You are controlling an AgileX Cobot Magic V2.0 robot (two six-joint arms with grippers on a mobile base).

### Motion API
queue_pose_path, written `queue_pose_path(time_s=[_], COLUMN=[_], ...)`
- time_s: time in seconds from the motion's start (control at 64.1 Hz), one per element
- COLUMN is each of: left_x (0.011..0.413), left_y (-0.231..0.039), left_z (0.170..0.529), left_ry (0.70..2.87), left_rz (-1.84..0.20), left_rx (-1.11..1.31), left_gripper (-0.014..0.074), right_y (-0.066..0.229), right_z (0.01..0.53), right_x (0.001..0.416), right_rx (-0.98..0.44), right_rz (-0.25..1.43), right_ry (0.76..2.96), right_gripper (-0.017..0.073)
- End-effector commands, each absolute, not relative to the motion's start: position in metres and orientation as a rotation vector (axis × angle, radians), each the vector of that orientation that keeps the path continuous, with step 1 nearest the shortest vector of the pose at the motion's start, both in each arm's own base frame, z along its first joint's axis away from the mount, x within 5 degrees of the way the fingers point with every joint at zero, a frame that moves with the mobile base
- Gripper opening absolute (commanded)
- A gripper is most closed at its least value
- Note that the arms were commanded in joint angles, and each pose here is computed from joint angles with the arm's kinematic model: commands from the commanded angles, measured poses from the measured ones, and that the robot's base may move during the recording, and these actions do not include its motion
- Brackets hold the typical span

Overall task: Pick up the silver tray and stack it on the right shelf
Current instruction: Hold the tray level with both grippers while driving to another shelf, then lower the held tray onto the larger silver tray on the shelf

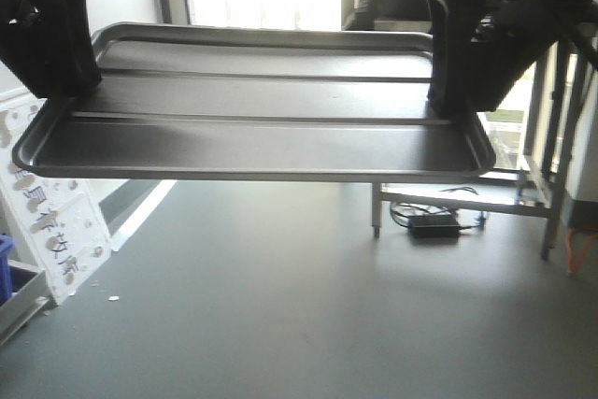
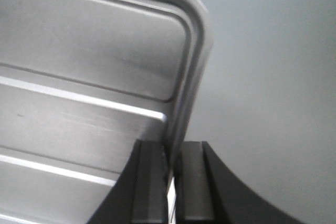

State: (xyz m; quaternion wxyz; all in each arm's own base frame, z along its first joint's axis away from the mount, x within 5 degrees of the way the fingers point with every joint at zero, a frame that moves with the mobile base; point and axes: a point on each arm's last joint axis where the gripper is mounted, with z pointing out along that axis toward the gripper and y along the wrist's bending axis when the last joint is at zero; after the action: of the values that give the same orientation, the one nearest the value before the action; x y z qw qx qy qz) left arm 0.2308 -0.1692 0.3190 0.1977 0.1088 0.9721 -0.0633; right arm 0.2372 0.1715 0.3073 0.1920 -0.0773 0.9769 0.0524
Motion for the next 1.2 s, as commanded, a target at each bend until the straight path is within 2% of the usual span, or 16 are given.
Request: queue_pose_path(time_s=[0.0,1.186], left_x=[0.2259,0.2259], left_y=[-0.1712,-0.1712], left_z=[0.3384,0.3384], left_ry=[2.639,2.639], left_rz=[-0.240,-0.240], left_rx=[0.343,0.343], left_gripper=[-0.0093,-0.0093], right_y=[0.1721,0.1721], right_z=[0.3309,0.3309], right_x=[0.2373,0.2373], right_rx=[-0.267,-0.267], right_rz=[0.213,0.213], right_ry=[2.612,2.612], right_gripper=[0.0057,0.0057])
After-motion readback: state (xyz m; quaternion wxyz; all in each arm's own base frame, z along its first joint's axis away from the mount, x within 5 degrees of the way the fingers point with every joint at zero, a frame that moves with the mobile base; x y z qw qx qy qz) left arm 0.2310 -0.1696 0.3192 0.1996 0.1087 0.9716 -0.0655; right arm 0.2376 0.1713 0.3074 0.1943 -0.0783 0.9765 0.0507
